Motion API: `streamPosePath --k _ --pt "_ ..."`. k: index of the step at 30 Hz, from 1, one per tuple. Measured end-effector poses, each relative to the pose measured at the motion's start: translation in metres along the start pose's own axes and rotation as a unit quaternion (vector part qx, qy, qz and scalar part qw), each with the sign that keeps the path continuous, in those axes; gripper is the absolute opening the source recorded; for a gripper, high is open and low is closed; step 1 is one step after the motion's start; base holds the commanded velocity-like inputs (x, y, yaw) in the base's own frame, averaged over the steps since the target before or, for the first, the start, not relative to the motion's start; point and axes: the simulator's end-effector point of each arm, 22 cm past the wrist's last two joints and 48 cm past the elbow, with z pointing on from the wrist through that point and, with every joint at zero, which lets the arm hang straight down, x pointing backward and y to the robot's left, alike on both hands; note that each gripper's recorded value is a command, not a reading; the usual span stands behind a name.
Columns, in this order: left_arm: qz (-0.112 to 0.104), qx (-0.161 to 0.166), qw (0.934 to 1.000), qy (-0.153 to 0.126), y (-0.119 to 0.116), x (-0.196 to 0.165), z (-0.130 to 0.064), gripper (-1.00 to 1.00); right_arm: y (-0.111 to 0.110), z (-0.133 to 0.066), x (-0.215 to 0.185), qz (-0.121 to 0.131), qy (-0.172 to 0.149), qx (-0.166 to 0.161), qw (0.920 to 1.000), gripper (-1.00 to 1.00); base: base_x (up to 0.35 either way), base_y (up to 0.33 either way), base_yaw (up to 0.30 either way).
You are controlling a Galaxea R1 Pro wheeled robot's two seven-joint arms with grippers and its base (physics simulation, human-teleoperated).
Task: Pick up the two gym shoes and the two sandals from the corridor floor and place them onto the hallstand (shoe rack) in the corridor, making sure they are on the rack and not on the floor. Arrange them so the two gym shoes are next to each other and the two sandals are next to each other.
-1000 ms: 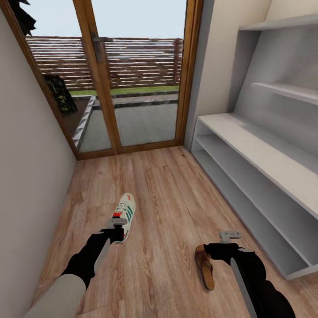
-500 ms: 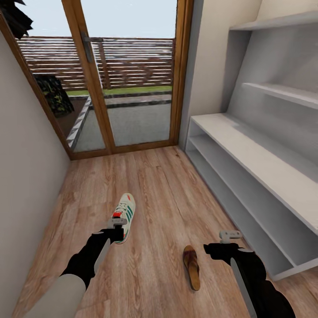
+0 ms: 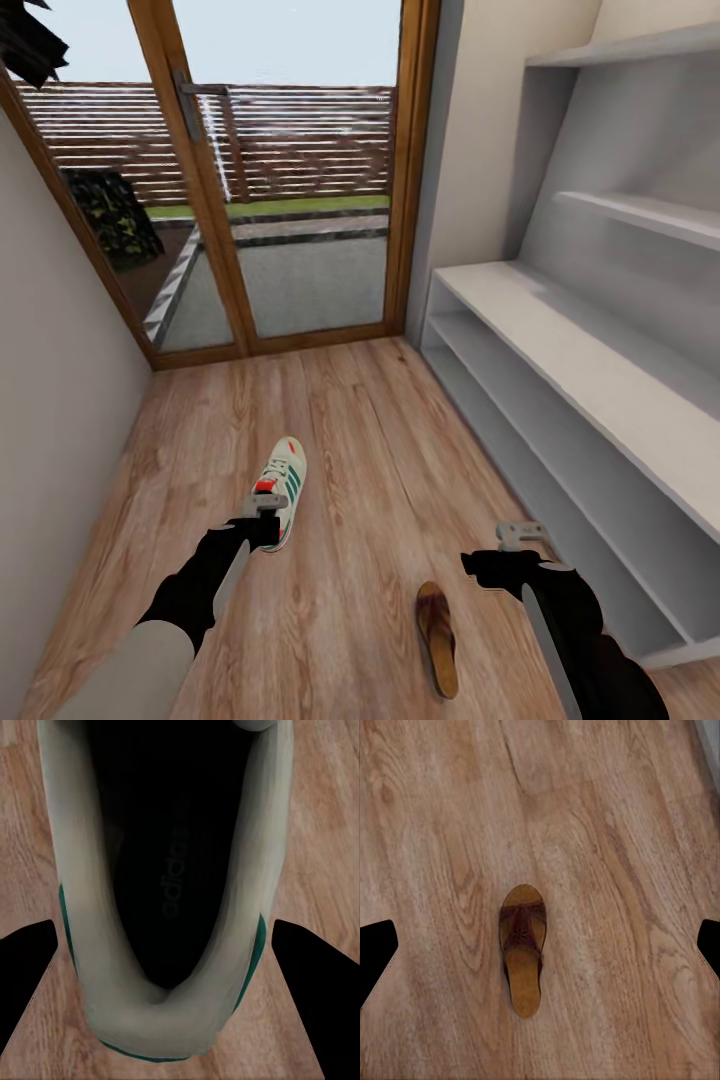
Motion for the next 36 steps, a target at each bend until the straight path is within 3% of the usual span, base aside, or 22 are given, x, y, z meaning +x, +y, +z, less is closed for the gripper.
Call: streamPosePath --k 31,36 --pt "-0.002 0.001 1.0 0.002 0.0 0.002 0.001 -1.0 0.0 0.001 0.002 0.0 0.002 0.0 1.0 1.0 0.045 -0.032 0.028" --pt "-0.003 0.001 0.9999 -0.015 0.0 -0.013 -0.003 -1.0 0.0 0.001 0.001 0.0 0.002 0.0 1.0 1.0 0.0 0.0 0.0"
